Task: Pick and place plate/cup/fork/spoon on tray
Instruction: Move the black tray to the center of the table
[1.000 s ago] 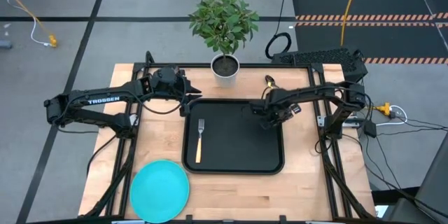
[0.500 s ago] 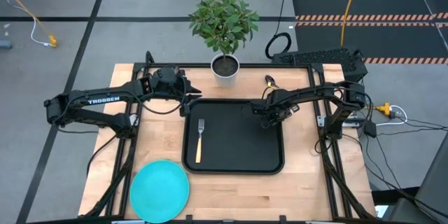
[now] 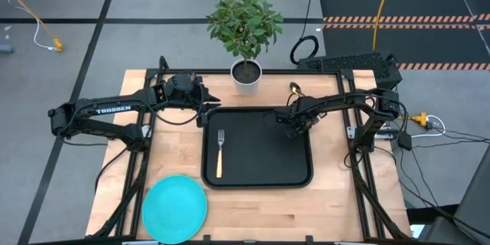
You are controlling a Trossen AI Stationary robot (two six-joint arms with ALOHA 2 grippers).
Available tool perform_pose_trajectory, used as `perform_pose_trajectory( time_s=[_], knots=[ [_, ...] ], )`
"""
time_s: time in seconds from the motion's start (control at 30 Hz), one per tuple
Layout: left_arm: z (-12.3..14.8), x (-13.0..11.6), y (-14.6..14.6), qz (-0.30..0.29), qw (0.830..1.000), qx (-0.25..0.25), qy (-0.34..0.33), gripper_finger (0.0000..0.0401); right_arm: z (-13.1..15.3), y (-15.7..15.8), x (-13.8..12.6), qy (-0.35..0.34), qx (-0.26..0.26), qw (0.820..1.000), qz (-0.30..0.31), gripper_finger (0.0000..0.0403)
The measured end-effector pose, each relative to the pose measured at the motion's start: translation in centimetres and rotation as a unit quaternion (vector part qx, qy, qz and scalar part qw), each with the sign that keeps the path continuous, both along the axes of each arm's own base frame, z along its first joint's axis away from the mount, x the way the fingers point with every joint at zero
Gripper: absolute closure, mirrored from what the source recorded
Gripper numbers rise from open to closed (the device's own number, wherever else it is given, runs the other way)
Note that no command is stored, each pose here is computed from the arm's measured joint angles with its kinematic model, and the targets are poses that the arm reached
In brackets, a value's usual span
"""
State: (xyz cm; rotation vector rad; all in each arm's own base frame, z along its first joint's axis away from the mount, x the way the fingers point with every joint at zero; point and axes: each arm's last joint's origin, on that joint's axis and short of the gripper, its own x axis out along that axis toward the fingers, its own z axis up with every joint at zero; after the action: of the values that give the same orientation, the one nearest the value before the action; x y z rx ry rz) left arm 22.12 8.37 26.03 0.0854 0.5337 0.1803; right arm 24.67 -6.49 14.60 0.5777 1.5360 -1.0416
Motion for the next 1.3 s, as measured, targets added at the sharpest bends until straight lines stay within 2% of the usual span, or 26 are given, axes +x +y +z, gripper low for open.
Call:
perform_pose_trajectory(
  time_s=[0.23, 0.47, 0.67, 0.77, 0.97, 1.13, 1.3],
  knots=[
    [0.0, 0.0, 0.0, 0.001, 1.0, 0.0, 0.0, 0.0325, 1.0, 0.2, -0.2, -0.023, 0.006, 1.0, -0.002, 0.0251],
    [0.0, 0.0, 0.0, 0.001, 1.0, 0.0, 0.0, 0.0325, 2.9, 0.3, 0.0, -0.105, 0.014, 0.994, -0.008, 0.0248],
    [0.0, 0.0, 0.0, 0.001, 1.0, 0.0, 0.002, 0.0325, 3.4, 0.5, -1.5, -0.043, -0.005, 0.998, -0.042, 0.0248],
    [0.0, 0.0, 0.0, 0.001, 1.0, -0.001, 0.003, 0.0325, 3.2, 0.7, -1.7, -0.037, -0.003, 0.998, -0.051, 0.0248],
    [-0.1, 0.0, 0.0, 0.001, 1.0, -0.001, 0.003, 0.0325, 1.3, 1.6, -2.2, -0.059, 0.04, 0.995, -0.074, 0.0248],
    [-0.1, 0.0, 0.0, 0.0, 1.0, 0.0, 0.004, 0.0325, 0.6, 2.2, -2.5, -0.055, 0.038, 0.995, -0.076, 0.0248],
    [-0.1, 0.0, 0.0, 0.0, 1.0, 0.001, 0.004, 0.0325, 0.5, 2.5, -1.7, -0.093, 0.036, 0.993, -0.066, 0.0248]
  ],
)
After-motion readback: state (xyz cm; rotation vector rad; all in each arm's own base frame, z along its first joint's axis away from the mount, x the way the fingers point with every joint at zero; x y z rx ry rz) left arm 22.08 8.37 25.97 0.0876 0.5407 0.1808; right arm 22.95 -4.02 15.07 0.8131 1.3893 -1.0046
